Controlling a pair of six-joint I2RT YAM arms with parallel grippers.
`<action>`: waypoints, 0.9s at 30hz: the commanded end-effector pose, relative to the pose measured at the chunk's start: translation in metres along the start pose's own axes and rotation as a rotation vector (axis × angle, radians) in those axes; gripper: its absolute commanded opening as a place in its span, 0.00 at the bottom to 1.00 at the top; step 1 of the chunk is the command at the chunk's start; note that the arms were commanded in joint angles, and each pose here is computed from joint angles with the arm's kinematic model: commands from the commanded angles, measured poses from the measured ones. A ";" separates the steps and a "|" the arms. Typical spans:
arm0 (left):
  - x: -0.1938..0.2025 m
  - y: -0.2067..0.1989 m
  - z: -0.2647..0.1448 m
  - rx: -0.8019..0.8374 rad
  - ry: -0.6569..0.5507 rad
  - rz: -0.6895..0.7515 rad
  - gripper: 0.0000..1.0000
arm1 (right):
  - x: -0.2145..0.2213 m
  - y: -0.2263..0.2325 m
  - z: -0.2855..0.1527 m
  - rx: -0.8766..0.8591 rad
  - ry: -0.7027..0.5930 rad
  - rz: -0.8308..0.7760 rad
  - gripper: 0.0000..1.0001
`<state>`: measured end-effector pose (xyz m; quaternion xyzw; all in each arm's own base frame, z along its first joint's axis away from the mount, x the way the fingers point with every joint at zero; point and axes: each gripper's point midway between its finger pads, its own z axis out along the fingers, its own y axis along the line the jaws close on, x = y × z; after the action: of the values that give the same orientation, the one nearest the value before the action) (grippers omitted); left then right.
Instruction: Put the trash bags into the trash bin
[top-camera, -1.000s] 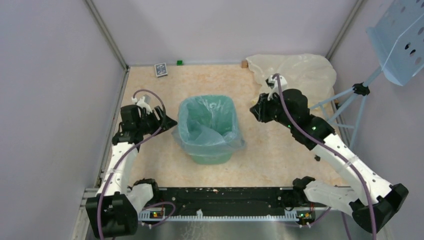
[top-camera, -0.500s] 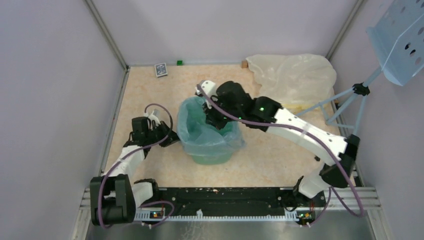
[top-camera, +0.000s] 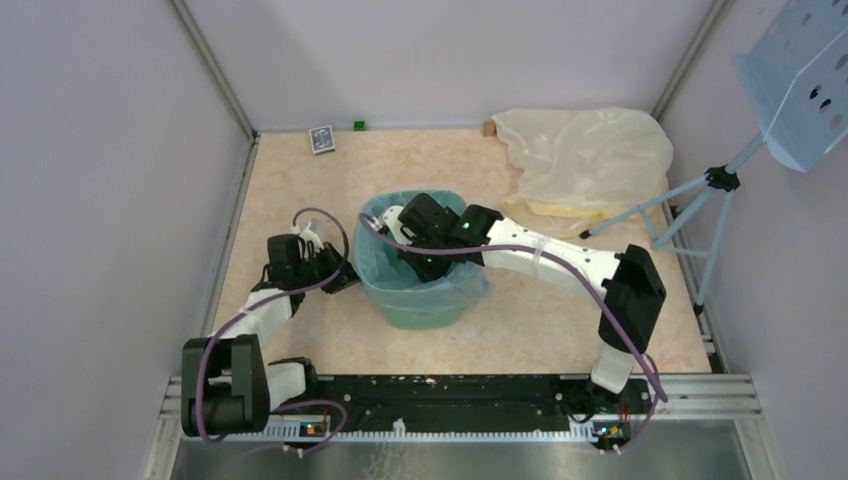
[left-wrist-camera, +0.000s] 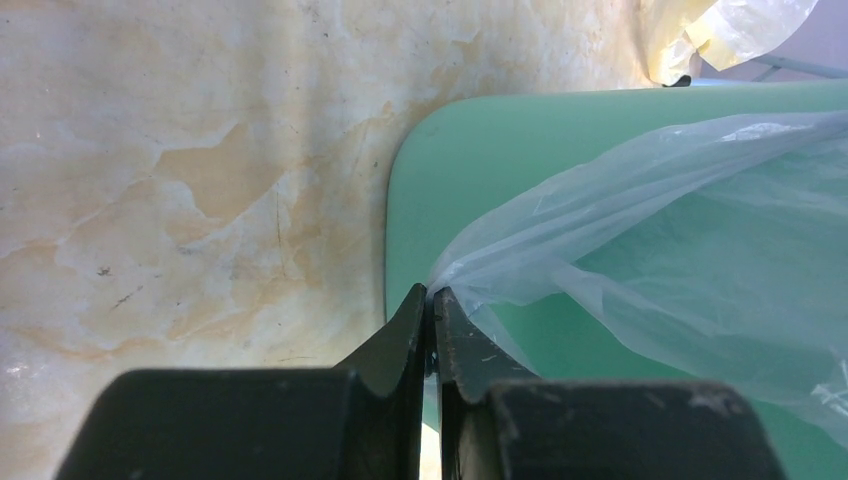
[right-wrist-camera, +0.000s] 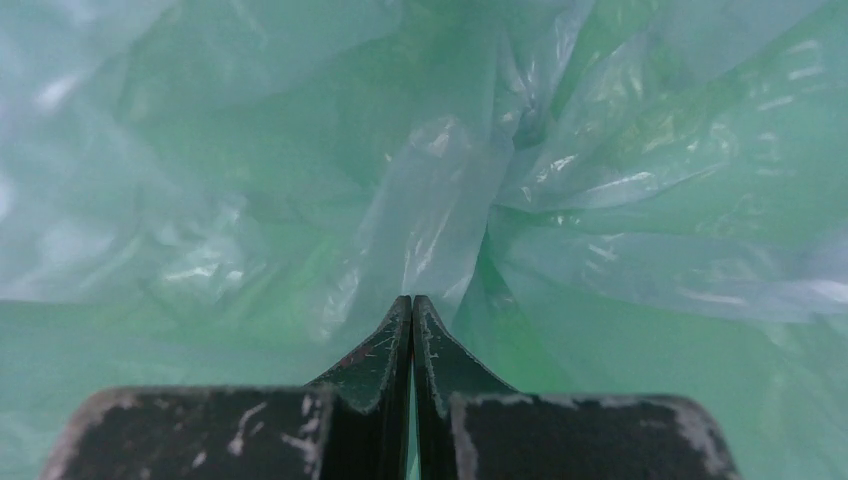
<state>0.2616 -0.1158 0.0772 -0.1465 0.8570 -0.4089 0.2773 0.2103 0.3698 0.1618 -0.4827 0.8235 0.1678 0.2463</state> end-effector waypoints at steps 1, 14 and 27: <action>-0.004 -0.006 0.002 0.037 -0.012 0.036 0.10 | 0.015 0.005 0.019 -0.012 0.049 -0.003 0.00; -0.010 -0.020 -0.004 0.058 -0.020 0.060 0.10 | 0.054 -0.002 0.072 -0.063 0.194 0.104 0.00; -0.026 -0.046 -0.020 0.064 -0.035 0.110 0.30 | 0.102 -0.008 0.114 -0.034 0.340 0.147 0.00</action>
<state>0.2698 -0.1179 0.1110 -0.1214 0.8514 -0.4150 0.2969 0.2033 0.3589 0.0343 -0.4550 0.8746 0.1320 0.1033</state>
